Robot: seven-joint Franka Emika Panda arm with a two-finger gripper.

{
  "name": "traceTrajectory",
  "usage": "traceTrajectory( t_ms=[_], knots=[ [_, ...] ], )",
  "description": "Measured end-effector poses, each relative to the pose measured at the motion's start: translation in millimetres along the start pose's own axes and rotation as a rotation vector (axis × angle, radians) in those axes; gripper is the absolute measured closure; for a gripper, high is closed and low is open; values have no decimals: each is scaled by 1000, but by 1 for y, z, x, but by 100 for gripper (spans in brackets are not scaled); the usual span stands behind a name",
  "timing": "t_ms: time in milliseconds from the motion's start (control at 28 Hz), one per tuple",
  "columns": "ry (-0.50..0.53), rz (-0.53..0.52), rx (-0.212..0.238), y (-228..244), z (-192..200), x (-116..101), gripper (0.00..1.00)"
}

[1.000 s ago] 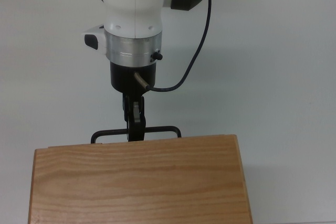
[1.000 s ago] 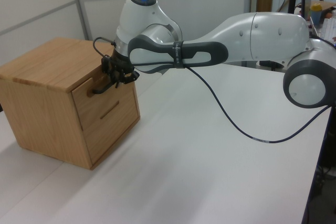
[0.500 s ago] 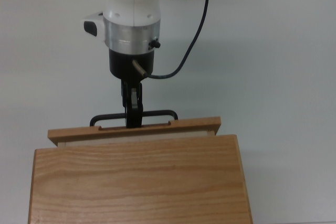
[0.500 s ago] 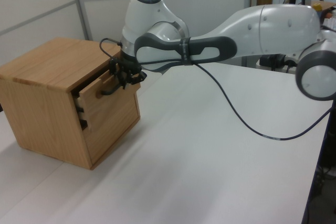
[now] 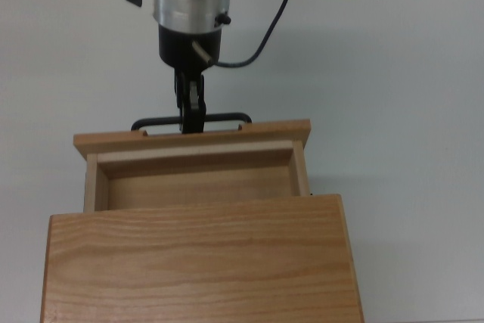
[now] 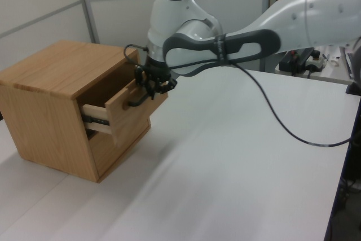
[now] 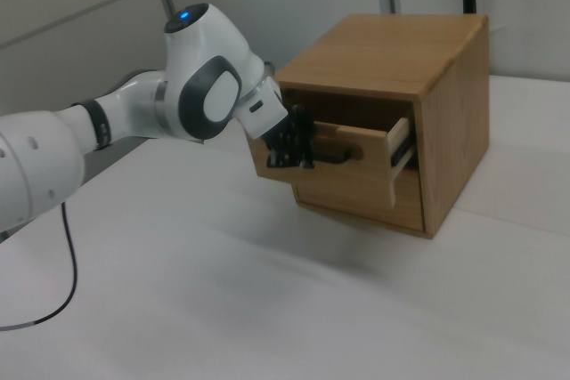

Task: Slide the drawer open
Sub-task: 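Pull the handle outward, sliding the upper drawer out of the cabinet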

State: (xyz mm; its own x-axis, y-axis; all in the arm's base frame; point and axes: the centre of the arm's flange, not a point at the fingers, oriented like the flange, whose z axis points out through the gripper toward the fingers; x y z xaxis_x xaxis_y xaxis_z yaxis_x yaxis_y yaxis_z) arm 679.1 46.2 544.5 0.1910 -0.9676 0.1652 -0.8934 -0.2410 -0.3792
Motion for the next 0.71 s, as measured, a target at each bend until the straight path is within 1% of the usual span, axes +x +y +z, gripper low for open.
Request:
traceTrajectory(
  t_ms=[250, 714],
  knots=[
    [3, -8, -35, 37, -18, -5, 91],
    [-1, -19, -64, 84, -42, -10, 91]
  ],
)
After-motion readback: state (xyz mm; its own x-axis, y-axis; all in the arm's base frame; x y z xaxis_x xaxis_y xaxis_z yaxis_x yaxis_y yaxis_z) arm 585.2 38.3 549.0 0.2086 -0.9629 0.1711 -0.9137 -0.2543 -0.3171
